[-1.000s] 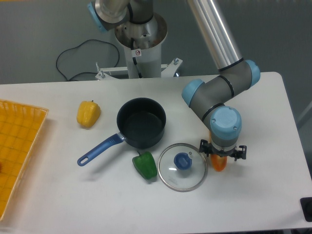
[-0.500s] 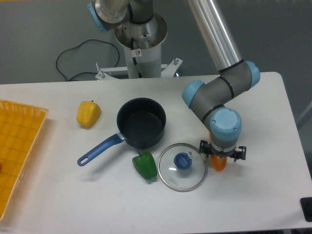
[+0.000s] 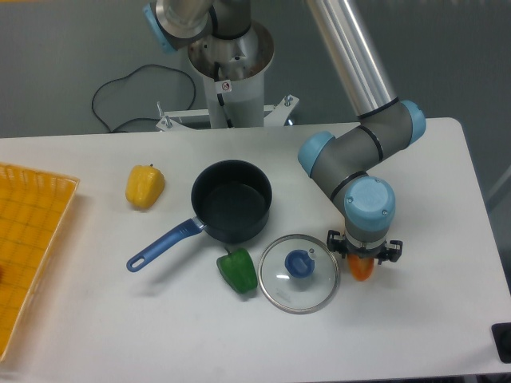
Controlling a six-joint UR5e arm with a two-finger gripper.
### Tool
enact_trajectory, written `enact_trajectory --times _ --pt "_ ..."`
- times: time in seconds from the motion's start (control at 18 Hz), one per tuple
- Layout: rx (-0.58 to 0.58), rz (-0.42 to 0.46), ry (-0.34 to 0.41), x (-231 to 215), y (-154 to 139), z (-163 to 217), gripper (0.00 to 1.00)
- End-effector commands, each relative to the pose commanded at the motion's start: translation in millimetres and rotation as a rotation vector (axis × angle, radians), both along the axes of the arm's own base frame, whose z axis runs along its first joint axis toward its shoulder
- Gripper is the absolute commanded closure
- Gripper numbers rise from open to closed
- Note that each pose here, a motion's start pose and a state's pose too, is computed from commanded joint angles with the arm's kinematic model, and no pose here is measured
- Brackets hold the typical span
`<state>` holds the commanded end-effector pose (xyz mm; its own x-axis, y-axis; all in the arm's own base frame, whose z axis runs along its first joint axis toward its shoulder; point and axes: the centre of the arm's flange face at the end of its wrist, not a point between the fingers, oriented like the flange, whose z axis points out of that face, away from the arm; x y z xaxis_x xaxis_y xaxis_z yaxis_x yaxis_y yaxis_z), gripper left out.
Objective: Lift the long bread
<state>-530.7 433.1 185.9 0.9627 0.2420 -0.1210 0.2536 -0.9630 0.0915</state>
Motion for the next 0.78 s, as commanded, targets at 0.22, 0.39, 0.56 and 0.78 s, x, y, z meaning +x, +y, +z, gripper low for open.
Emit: enact_trajectory --times 0.22,0.39,0.56,0.78 --pt "-0.001 0.002 -0.001 0.4 -0.2 -0.7 0.55" --pt "0.000 0.005 0.001 0.0 0.0 0.0 0.67" --pt "0.000 0.006 -0.001 -0.2 0.1 0.3 0.82" --pt "0.003 0.006 -0.001 -0.3 0.5 1.8 0.95"
